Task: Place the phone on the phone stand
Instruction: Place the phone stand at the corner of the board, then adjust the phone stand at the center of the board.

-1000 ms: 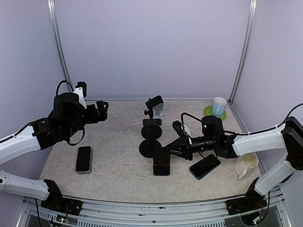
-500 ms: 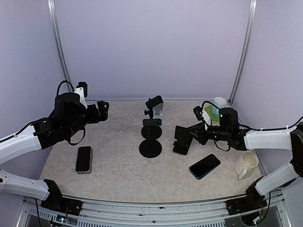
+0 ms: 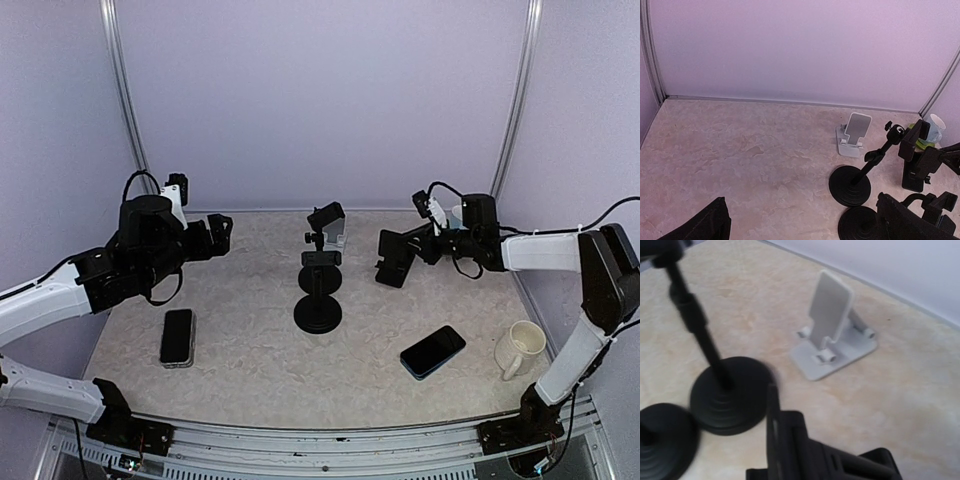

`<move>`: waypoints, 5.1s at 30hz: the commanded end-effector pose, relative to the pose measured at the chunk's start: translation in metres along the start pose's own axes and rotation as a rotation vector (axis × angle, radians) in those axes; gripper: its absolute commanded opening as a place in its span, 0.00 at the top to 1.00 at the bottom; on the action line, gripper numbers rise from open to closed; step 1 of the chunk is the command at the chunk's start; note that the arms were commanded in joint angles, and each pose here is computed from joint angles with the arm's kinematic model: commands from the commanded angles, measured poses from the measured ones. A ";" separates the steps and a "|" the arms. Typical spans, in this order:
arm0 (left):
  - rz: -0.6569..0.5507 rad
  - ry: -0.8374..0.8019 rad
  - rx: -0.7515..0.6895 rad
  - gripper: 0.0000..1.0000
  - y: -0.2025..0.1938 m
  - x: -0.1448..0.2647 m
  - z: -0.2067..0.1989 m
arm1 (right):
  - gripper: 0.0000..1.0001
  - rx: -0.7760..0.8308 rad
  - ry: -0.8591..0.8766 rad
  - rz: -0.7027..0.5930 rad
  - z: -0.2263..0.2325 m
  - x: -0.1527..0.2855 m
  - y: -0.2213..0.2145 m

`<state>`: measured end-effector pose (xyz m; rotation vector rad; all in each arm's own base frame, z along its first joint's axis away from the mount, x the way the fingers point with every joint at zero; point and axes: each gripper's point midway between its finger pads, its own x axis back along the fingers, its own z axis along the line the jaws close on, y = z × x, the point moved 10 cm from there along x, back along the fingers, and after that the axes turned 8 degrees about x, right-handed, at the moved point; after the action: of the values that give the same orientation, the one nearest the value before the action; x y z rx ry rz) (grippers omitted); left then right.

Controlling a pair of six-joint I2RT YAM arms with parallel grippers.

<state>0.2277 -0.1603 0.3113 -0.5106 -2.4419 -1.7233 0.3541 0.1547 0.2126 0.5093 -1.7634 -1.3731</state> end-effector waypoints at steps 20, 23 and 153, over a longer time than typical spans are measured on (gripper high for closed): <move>-0.034 0.046 -0.019 0.01 0.033 -0.003 0.034 | 1.00 0.051 0.298 0.056 -0.110 -0.066 0.021; -0.028 0.047 -0.018 0.01 0.036 -0.006 0.036 | 1.00 0.065 0.308 0.050 -0.123 -0.062 0.026; 0.007 -0.047 0.120 0.01 0.018 -0.003 0.036 | 0.00 -0.029 -0.337 0.381 -0.084 -0.049 0.044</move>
<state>0.2425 -0.1216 0.3132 -0.5558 -2.5142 -1.5854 0.4725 0.1556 0.1978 -0.2460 -2.0494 -1.1557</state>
